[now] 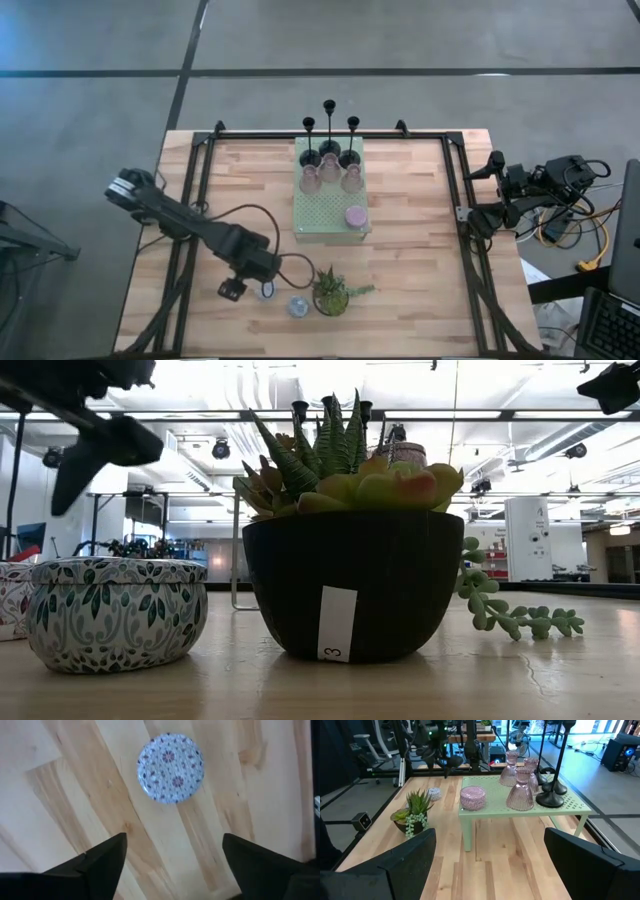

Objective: Pick & Place candle stick holders
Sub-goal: Put the red patterned scented candle on the shelf

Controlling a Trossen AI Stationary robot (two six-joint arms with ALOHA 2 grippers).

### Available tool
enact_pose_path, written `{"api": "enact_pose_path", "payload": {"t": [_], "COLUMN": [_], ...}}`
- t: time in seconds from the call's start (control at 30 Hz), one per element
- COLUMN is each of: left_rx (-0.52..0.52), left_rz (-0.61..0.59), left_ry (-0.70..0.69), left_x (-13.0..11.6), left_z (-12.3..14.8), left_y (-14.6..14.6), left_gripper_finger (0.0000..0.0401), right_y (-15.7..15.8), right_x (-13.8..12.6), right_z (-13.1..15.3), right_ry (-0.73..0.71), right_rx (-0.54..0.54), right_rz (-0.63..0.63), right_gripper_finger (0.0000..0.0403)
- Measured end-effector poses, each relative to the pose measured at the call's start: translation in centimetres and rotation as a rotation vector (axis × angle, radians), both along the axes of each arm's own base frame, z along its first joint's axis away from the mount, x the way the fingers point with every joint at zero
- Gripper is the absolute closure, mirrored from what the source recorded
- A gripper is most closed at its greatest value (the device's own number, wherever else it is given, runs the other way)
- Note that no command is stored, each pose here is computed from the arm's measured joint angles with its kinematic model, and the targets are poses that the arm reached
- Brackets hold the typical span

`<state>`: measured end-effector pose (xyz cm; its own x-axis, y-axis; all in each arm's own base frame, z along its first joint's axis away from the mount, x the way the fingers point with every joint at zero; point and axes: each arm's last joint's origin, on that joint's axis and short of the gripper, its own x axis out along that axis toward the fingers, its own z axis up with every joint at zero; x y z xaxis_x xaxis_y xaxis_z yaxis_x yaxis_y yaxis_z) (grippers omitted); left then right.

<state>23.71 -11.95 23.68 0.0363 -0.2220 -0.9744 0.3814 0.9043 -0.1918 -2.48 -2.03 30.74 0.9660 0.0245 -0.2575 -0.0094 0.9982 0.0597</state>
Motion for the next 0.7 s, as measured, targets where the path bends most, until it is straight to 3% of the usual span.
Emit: {"api": "enact_pose_path", "payload": {"t": [0.4,0.7], "left_rx": [-0.009,0.01], "left_rz": [-0.078,-0.086], "left_ry": [-0.155,-0.094], "left_x": [2.2,3.1], "left_z": [-2.6,-5.0], "left_y": [-0.9,-1.4], "left_gripper_finger": [0.0055,0.0057], "right_y": [0.0,0.0], "right_x": [0.0,0.0], "right_z": [0.0,0.0], "right_ry": [0.0,0.0], "right_rx": [0.0,0.0], "right_rz": [0.0,0.0], "right_gripper_finger": [0.0037,0.0037]}}
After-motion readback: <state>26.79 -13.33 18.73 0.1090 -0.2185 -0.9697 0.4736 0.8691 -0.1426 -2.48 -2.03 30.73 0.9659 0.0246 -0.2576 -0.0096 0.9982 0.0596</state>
